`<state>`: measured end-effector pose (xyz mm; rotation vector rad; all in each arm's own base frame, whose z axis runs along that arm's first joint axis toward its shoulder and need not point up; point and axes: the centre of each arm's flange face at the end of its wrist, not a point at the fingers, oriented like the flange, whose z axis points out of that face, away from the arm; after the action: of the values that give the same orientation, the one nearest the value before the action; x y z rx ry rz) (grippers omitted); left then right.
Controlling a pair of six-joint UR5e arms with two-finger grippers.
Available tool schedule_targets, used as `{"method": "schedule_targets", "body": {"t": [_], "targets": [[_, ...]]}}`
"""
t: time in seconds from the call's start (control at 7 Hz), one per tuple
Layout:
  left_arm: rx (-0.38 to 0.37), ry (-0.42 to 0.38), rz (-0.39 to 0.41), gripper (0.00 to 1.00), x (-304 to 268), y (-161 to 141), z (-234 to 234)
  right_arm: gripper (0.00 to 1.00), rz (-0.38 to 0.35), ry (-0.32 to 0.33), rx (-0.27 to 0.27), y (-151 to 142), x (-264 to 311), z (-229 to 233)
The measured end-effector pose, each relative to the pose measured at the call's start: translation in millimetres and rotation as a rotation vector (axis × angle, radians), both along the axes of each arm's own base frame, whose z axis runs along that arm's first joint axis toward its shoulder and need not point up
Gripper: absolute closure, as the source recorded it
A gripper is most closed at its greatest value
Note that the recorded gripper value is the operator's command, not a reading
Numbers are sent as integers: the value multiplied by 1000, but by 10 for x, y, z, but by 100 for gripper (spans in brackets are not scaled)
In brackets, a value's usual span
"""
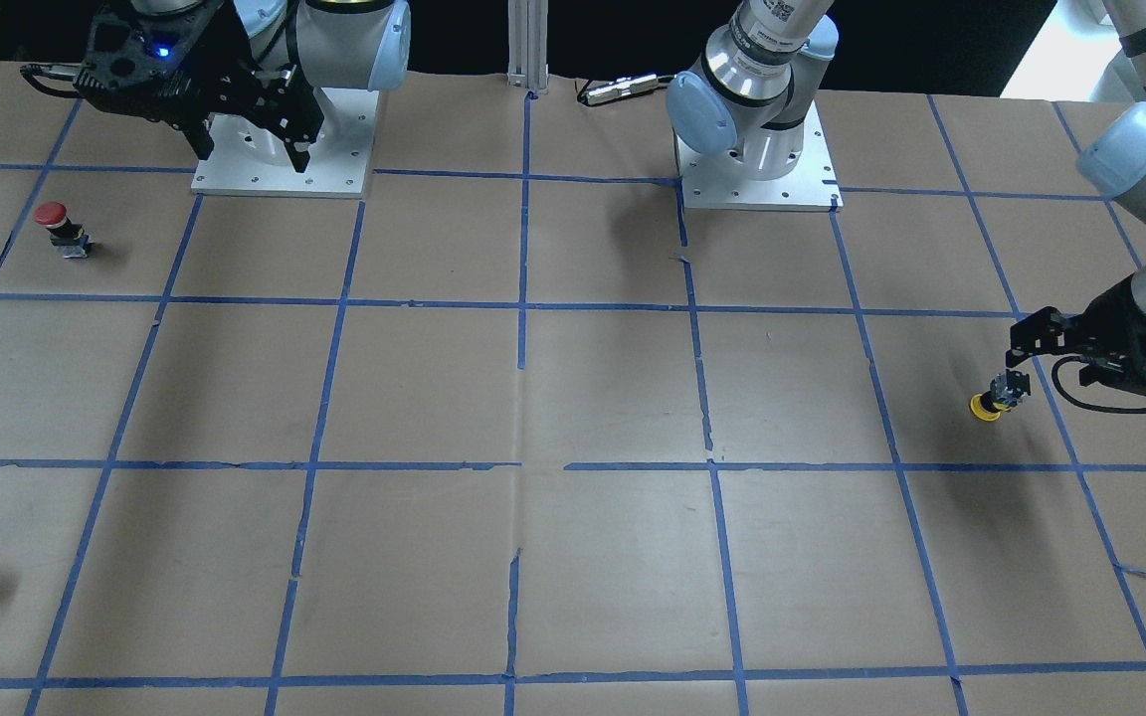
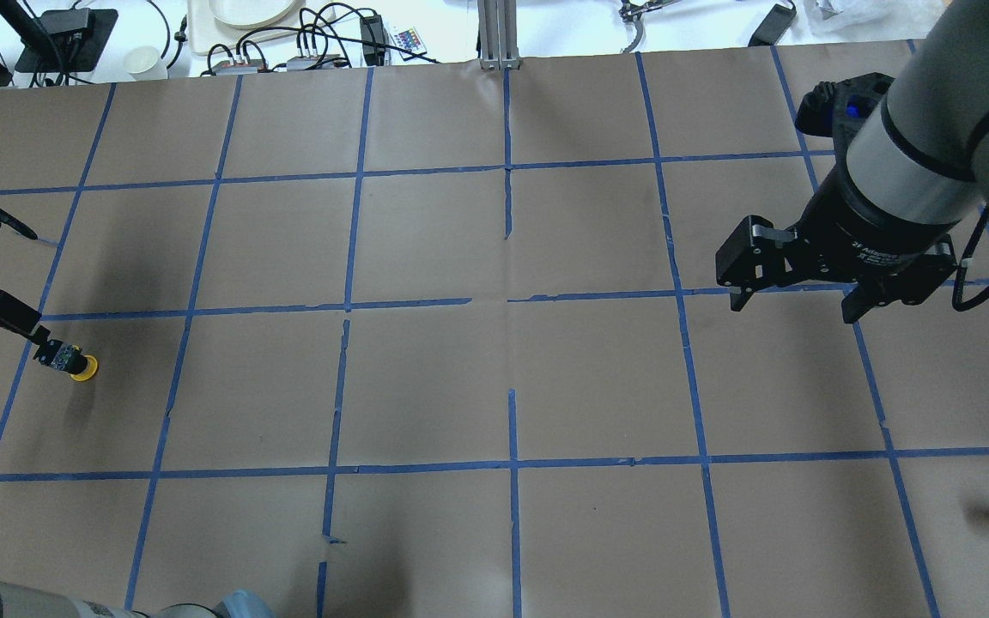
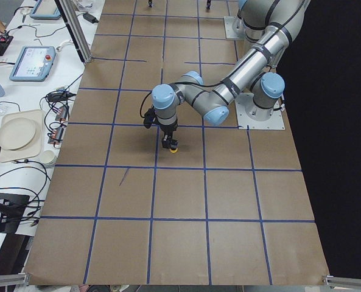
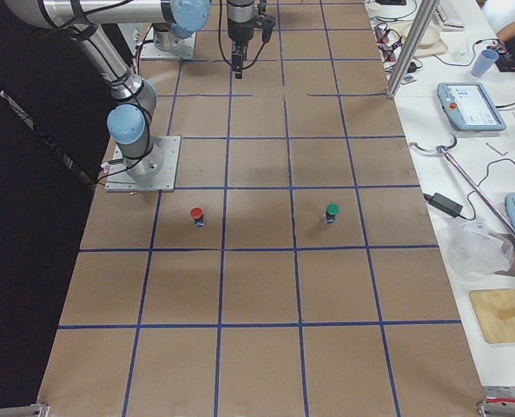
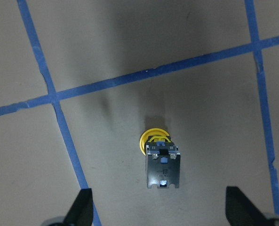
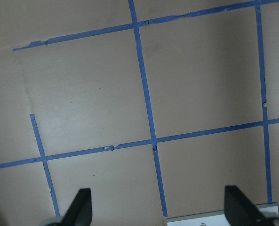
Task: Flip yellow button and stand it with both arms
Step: 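Close the left gripper on the yellow button switch's base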
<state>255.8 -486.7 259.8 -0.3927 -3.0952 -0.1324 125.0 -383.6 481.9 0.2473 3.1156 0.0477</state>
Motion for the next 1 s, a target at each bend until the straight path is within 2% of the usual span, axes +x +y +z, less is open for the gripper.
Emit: {"method": "schedule_targets", "body": {"t": [0.43, 0.57, 1.0], "targets": [[-23, -21, -42, 5, -60, 75, -209, 0, 6, 0, 2, 45, 1, -20], [-21, -17, -49, 10, -54, 67, -250, 0, 9, 0, 2, 49, 1, -32], [-13, -7, -56, 33, -55, 63, -321, 0, 11, 2, 3, 70, -4, -42]]}}
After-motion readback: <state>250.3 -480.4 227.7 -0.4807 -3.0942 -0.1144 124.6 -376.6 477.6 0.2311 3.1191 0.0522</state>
